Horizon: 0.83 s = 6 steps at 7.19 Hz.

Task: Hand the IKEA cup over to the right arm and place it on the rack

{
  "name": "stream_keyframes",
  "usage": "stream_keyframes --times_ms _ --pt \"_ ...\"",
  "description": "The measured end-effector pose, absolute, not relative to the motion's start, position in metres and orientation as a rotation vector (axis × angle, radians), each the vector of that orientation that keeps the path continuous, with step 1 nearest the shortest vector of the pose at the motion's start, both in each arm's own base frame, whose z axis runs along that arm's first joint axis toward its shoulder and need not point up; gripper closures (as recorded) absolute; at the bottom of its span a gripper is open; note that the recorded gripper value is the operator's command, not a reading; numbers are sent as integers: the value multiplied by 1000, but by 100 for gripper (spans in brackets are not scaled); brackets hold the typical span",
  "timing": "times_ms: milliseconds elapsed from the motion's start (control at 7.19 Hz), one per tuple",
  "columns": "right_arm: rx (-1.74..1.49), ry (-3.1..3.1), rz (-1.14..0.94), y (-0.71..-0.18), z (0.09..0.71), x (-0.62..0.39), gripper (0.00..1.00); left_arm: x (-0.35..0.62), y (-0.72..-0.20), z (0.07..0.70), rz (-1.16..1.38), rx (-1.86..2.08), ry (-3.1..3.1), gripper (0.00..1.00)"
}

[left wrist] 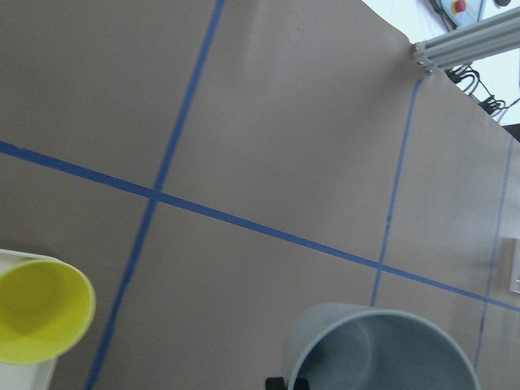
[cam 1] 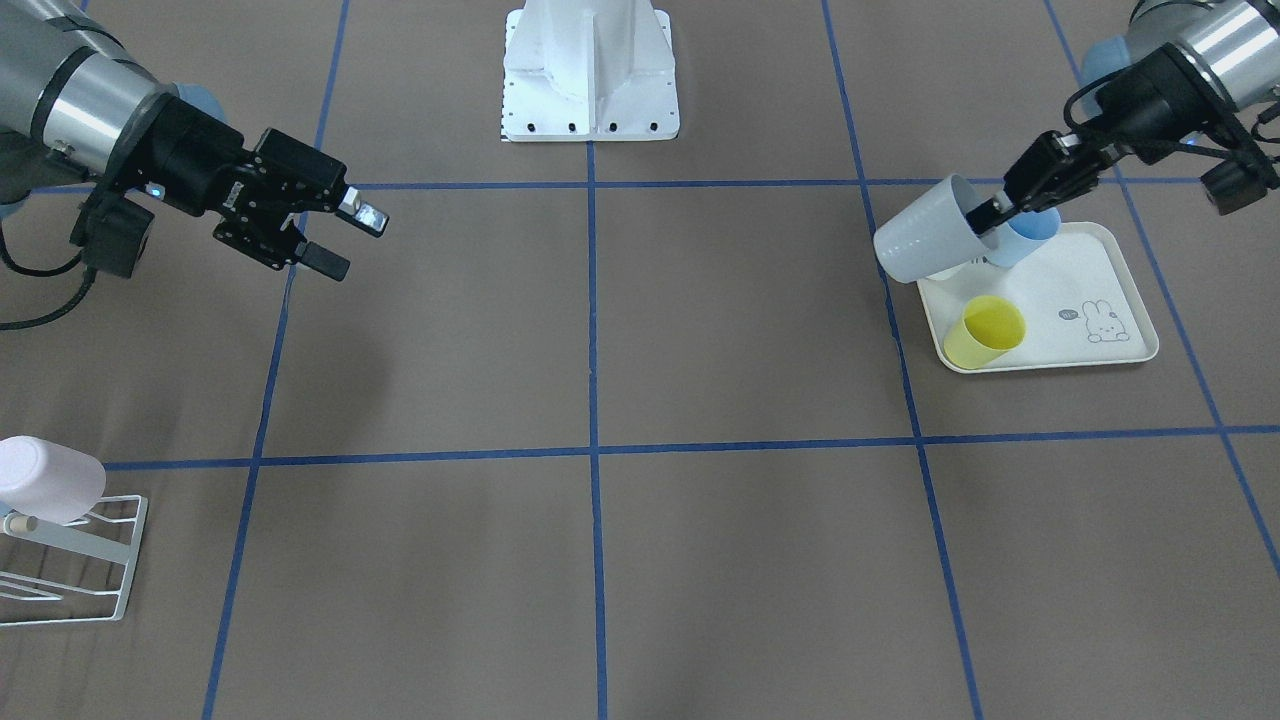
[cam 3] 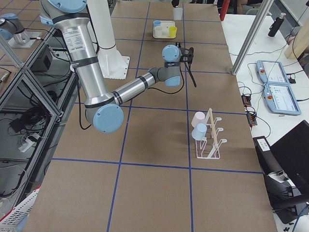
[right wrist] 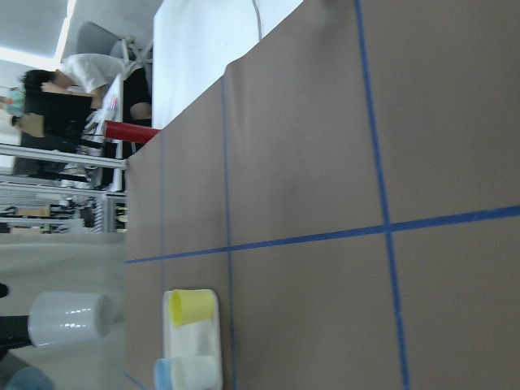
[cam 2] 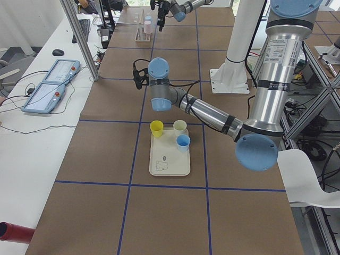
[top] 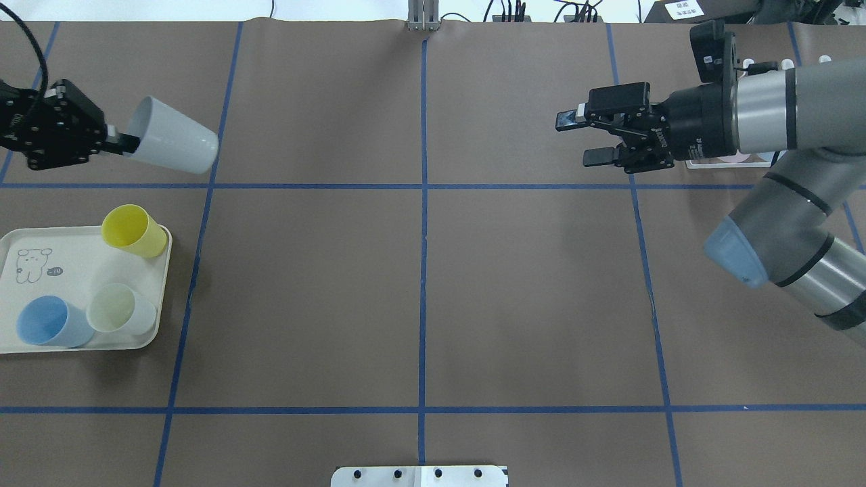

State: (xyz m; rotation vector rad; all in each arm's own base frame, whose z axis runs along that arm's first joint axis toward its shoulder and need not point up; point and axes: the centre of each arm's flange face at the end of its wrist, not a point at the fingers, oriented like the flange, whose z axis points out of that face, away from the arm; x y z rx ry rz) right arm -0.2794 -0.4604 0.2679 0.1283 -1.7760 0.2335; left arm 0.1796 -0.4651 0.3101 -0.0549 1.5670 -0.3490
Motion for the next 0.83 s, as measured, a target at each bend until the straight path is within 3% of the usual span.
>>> stream_keyframes --times_ms 835 --pt "10 -2381 211 -369 211 -332 0 322 -353 200 -324 -463 2156 100"
